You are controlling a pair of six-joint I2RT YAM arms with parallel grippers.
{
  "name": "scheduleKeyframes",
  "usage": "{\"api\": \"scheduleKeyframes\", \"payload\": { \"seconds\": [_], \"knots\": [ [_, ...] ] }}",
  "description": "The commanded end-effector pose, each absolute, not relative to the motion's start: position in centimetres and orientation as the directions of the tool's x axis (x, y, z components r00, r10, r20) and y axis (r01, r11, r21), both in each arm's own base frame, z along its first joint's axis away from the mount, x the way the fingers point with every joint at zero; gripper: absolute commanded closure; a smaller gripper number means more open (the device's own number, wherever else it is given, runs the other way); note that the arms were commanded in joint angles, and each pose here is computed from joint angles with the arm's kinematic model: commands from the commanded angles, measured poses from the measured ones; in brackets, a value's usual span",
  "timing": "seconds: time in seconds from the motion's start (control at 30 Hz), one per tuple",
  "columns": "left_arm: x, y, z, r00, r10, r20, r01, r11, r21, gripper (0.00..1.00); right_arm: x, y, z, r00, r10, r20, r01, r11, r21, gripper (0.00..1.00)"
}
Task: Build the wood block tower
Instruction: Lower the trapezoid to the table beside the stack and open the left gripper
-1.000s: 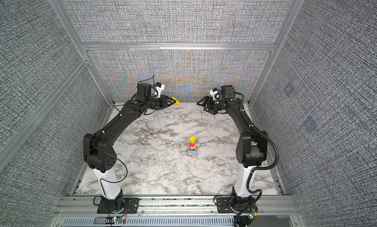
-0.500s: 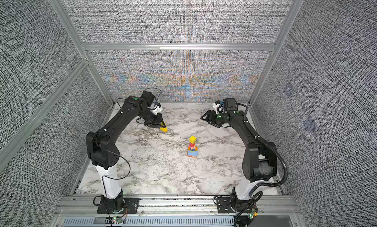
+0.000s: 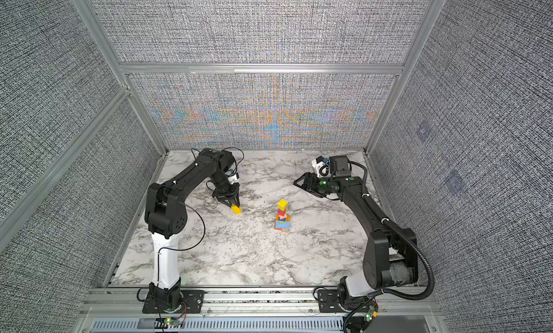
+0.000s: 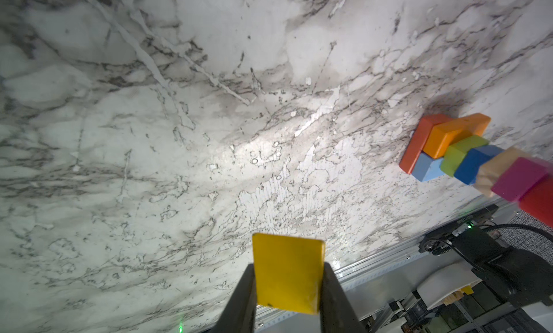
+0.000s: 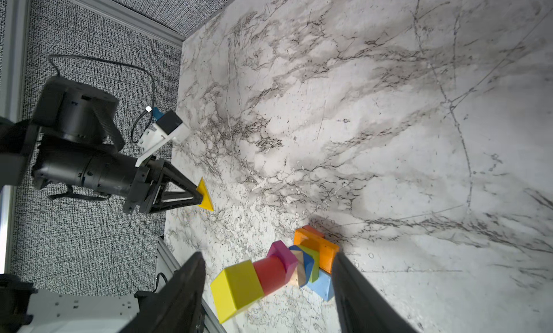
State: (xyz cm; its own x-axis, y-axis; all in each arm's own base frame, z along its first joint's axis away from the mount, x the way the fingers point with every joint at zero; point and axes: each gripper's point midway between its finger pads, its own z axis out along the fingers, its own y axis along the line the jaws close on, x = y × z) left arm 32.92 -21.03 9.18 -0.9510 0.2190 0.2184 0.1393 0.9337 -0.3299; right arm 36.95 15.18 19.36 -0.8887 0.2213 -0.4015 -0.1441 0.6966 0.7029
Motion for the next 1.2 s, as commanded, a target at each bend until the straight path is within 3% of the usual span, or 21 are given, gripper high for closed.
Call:
{"api": "scheduleKeyframes", "payload": {
  "seconds": [0.0,0.57,0.97,1.17],
  "knots": [
    [33.1,-20.4,8.4,-0.946,0.215,0.242,0.142,0.948,-0.286,0.74,36.8,15.3,19.8,-0.877,0.207,-0.434,-0.178,0.698,0.694,0.31],
    [36.8,-20.4,4.3,-0.931,0.204,0.301,0.146,0.968,-0.205,0.72,37.0,16.0,18.6,-0.883,0.189,-0.43,-0.184,0.703,0.687,0.32],
    [37.4,-20.1,3.7,-0.934,0.199,0.297,0.151,0.973,-0.177,0.53,36.9,16.5,18.3,-0.885,0.18,-0.43,-0.193,0.699,0.688,0.32],
    [38.6,-19.6,5.5,-0.961,0.184,0.205,0.159,0.978,-0.134,0.47,36.7,16.5,18.4,-0.882,0.173,-0.438,-0.198,0.708,0.678,0.31]
  ]
}}
